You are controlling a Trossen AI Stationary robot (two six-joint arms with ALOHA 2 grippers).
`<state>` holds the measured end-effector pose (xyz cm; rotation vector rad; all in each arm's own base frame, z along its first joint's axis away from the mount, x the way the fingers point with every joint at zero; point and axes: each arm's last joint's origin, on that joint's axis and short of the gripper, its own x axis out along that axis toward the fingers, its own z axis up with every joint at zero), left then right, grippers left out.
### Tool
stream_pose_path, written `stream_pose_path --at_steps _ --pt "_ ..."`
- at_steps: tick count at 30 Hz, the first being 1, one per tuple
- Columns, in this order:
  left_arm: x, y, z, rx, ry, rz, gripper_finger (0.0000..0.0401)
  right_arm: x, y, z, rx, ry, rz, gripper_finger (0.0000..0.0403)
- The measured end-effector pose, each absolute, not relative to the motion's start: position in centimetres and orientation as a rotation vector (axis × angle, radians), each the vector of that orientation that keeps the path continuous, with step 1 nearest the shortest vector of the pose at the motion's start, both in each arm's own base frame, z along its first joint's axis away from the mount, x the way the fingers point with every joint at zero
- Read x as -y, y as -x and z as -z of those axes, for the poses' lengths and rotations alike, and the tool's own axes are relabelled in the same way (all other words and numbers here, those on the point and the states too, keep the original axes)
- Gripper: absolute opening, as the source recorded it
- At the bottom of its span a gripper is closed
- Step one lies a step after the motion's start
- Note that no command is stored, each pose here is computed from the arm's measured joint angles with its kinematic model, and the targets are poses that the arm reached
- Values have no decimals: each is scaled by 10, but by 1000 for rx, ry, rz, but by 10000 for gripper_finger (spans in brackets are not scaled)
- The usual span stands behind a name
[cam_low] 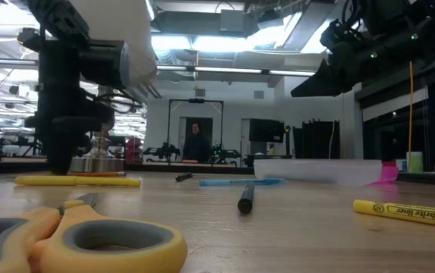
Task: Pick & place school supplies into a supply box
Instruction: Put the orange pencil into the pink supply box
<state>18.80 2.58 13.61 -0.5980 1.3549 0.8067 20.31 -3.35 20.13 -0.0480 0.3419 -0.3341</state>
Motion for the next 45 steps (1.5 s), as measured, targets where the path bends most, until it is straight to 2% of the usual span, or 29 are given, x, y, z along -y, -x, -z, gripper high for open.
stream_pose_path --at_steps 11,25,35,45 --pt "-25 -191 -129 -1409 583 -761 91 34 -203 -201 -342 48 334 26" --pt "-25 -192 -128 -1414 584 -732 12 34 -203 -201 -344 48 334 26" --pt "-25 -189 -137 -1341 569 -716 13 33 -203 -201 -350 48 334 26" --pt "-24 -199 -165 -1078 502 -564 11 33 -203 -200 -351 48 334 26"
